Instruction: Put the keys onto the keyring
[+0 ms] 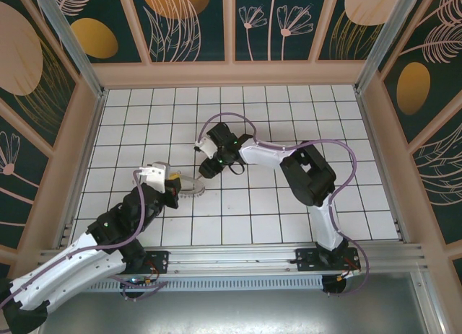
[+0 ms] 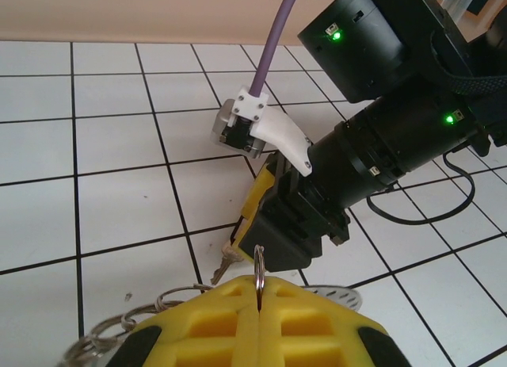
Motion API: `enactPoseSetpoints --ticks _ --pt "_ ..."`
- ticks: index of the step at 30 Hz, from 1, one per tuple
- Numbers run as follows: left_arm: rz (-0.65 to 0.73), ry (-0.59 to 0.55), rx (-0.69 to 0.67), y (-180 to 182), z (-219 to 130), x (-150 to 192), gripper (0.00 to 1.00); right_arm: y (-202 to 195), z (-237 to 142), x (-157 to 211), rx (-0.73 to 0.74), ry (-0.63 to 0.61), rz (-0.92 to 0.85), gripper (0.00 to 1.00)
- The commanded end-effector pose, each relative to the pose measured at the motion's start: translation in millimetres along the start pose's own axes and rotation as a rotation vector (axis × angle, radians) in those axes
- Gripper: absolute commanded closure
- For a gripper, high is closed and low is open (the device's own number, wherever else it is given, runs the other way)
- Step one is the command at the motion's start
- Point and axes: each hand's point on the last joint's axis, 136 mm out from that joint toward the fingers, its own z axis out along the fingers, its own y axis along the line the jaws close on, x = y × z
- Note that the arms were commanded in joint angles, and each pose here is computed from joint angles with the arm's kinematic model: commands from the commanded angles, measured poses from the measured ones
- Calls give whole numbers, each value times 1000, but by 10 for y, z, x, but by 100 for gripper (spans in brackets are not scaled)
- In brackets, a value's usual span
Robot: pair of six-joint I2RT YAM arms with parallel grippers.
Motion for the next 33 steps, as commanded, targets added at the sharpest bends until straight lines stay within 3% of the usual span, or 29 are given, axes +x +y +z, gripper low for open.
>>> enactPoseSetpoints --ticks 1,22,33 --pt "-27 -39 39 -79 -3 -93 100 35 18 75 12 31 -13 48" --pt "-41 -72 103 -192 -30 -180 100 -10 171 230 29 78 -6 55" --pt "-43 -75 101 -181 -46 -179 100 -32 202 328 63 118 -19 71"
